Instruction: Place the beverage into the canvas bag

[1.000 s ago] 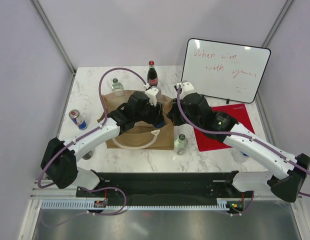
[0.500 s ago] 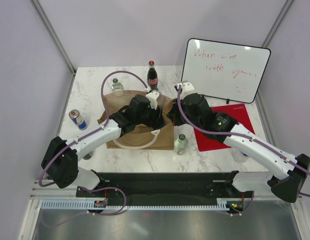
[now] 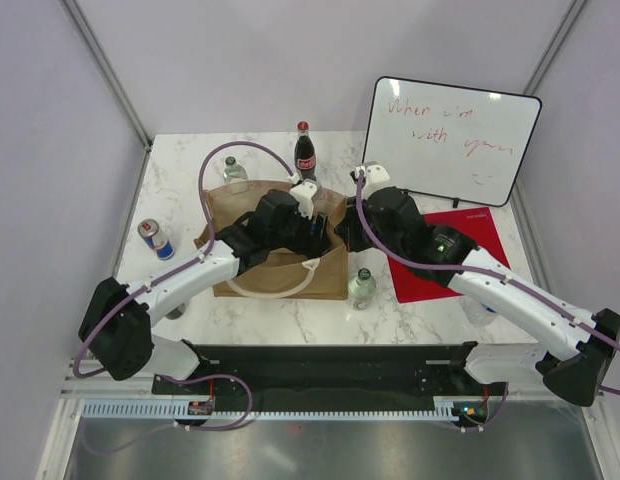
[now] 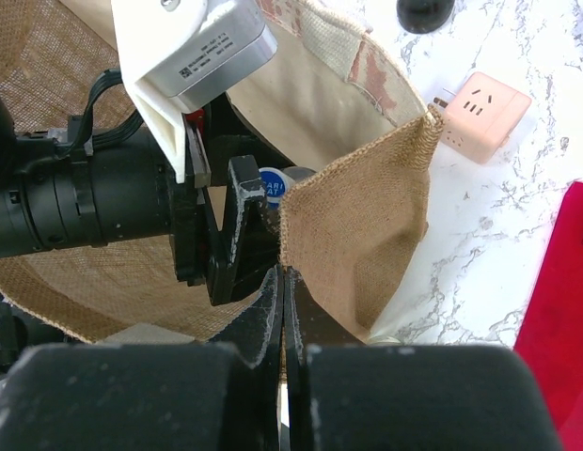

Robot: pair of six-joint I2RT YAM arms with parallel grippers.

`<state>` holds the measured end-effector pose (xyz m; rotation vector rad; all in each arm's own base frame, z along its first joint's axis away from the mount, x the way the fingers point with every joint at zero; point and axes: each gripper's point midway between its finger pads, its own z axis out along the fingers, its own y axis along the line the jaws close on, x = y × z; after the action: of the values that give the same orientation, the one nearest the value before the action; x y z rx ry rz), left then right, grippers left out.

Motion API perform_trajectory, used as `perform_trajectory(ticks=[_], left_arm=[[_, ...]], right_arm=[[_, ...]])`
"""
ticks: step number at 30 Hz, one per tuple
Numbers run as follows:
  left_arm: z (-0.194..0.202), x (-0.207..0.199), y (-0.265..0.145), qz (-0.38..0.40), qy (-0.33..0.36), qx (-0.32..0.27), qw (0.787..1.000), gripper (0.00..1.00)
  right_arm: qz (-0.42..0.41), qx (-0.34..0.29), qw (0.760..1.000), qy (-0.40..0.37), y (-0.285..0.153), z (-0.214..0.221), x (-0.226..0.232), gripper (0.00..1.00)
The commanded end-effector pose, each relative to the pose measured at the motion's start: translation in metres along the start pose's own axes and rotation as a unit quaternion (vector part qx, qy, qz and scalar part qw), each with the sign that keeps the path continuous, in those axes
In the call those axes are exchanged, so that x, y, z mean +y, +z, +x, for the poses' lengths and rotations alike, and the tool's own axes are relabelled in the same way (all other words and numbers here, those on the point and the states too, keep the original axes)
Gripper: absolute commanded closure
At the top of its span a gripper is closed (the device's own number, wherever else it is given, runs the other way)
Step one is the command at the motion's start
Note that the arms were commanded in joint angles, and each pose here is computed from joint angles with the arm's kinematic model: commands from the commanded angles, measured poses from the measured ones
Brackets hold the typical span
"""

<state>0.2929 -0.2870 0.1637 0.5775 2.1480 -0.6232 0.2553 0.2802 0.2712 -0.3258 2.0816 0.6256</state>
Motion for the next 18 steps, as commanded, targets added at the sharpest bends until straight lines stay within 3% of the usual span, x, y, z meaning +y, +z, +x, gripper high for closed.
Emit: perform_trajectory(ticks=[1, 18], left_arm=[[-0.061, -0.024, -0.025, 0.035, -0.001, -0.096, 0.995, 0.28], [-0.112, -0.025, -0.084, 0.002, -0.001, -0.141, 0.990, 0.27]], right_arm=[[-0.002, -0.012, 1.000, 0.002, -0.004, -0.004, 0.001, 1.00], [-0.005, -0.011, 1.000, 0.003, -0.011, -0.003, 0.001, 1.00]])
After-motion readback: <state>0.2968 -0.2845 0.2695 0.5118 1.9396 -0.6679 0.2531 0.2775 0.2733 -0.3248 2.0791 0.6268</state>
